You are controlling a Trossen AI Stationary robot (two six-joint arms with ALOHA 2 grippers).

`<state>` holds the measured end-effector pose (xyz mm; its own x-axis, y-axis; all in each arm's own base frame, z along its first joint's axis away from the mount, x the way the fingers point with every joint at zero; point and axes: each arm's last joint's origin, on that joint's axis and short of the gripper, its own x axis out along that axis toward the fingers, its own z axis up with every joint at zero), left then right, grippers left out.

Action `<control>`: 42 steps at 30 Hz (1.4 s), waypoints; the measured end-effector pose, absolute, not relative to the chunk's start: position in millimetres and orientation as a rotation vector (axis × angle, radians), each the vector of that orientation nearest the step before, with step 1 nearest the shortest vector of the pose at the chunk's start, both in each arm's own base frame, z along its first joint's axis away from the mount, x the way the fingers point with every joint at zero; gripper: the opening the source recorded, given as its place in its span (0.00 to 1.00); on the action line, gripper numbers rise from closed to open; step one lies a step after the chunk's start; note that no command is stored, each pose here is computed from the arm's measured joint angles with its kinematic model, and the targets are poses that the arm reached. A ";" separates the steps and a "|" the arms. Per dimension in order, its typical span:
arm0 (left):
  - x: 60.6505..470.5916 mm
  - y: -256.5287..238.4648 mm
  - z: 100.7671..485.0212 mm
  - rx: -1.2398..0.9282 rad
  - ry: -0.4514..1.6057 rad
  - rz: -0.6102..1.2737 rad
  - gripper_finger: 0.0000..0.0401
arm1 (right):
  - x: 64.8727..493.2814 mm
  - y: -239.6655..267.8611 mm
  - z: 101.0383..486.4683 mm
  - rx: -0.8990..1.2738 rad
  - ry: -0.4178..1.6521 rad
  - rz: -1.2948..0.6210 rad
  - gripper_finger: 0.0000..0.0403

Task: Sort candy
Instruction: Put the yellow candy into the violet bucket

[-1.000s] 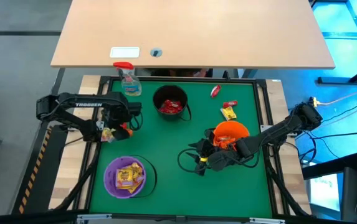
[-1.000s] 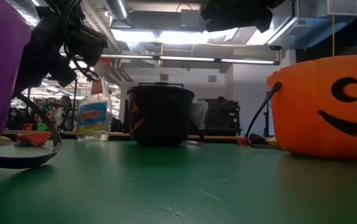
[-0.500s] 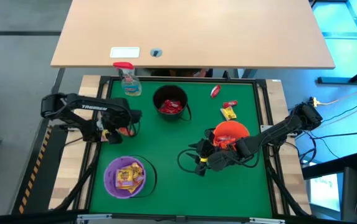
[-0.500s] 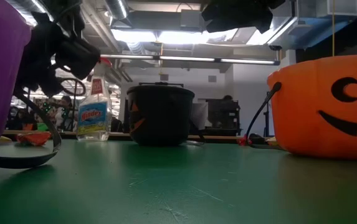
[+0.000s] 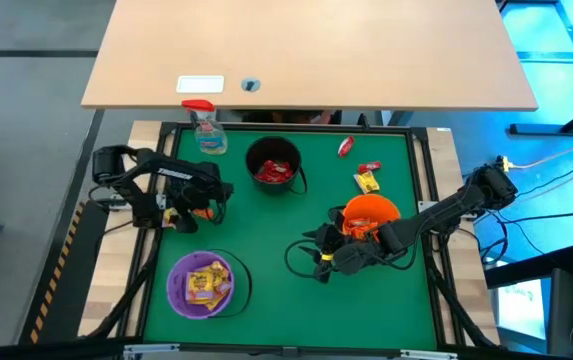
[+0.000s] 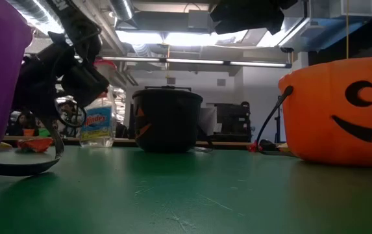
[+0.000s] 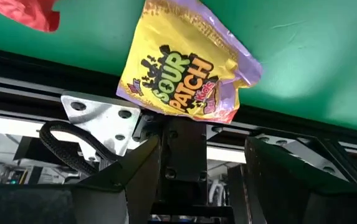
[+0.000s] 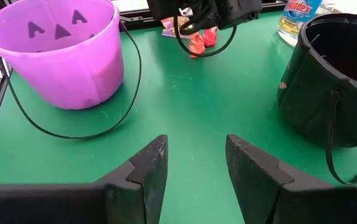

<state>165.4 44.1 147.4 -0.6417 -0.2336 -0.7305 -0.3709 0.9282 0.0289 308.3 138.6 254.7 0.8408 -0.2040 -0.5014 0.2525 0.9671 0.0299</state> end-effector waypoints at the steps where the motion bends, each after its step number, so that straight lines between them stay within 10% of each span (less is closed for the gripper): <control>1: 165.6 44.2 146.5 -0.425 2.299 0.225 0.55 | 308.3 138.6 254.7 0.096 0.519 -0.242 0.39; 16: 162.5 37.4 181.1 -0.565 2.082 0.526 0.55 | 308.3 138.4 254.9 0.089 0.514 -0.250 0.39; 42: 174.5 13.4 150.6 -0.297 2.275 0.199 0.55 | 308.8 138.9 255.4 0.104 0.510 -0.241 0.39</control>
